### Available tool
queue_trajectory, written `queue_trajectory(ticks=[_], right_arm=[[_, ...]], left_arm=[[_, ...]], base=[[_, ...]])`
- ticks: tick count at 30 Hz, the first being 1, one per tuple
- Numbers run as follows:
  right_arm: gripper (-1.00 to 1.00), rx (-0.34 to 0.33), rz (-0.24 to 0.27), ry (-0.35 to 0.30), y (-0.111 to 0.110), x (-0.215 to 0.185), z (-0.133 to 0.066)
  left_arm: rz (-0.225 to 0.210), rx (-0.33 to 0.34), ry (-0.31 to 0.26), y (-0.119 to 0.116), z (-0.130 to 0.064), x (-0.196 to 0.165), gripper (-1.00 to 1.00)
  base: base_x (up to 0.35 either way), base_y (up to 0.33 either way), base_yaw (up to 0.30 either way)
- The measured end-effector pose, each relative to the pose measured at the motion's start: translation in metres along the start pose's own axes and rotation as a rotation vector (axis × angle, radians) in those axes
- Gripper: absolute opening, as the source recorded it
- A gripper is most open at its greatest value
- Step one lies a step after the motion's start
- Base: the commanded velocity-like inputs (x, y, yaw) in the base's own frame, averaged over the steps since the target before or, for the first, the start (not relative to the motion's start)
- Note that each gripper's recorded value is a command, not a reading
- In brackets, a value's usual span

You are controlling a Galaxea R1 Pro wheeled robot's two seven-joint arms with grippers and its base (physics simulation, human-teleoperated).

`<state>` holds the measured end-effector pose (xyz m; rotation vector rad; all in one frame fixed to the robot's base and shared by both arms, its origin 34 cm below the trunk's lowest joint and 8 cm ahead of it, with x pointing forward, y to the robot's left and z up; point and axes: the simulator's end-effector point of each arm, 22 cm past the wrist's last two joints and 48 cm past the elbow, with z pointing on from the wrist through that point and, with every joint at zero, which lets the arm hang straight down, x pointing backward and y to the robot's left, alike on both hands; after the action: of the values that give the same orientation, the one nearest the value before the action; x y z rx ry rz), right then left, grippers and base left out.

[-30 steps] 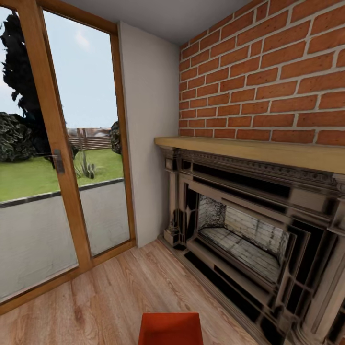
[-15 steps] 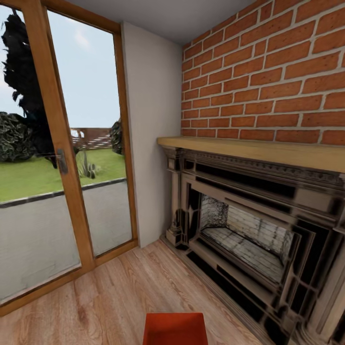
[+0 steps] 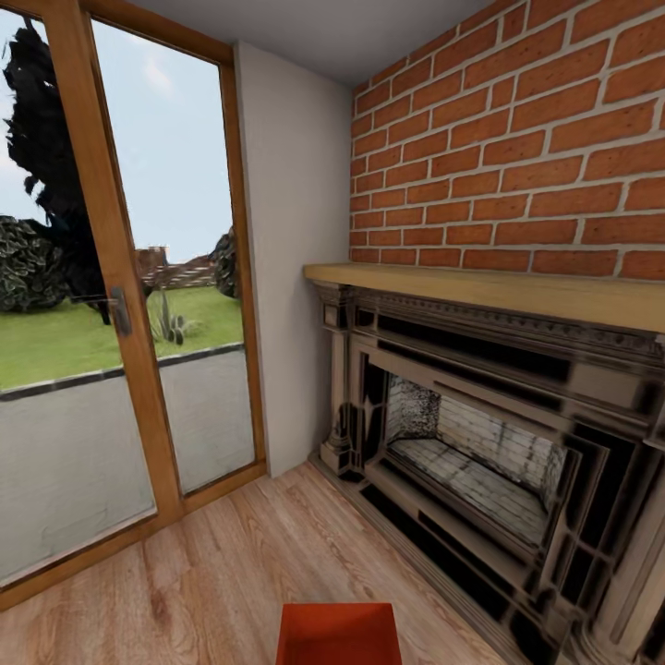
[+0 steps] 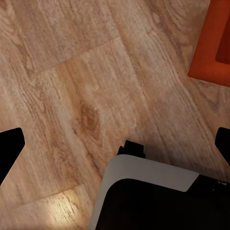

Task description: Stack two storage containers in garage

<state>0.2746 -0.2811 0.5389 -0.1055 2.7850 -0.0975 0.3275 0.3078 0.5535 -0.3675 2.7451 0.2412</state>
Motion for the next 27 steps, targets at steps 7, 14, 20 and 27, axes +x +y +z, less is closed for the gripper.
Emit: queue_trajectory(ticks=[7,14,20,27], right_arm=[[1.00,0.003,-0.005,0.005,-0.004,0.003,0.000],[1.00,0.001,-0.007,0.016,-0.003,0.007,0.000],[1.00,0.000,-0.008,0.025,-0.003,0.010,0.000],[1.00,-0.001,-0.009,0.035,-0.003,0.015,0.000]], left_arm=[[0.003,0.000,0.006,0.000,0.000,0.003,1.00],[0.005,-0.002,0.016,0.001,0.001,0.007,1.00],[0.008,-0.004,0.025,0.002,0.002,0.010,1.00],[0.011,-0.006,0.037,0.003,0.002,0.015,1.00]], base=[[0.000,0.000,0.000],[0.000,0.000,0.000],[0.000,0.000,0.000],[0.000,-0.132,0.000]])
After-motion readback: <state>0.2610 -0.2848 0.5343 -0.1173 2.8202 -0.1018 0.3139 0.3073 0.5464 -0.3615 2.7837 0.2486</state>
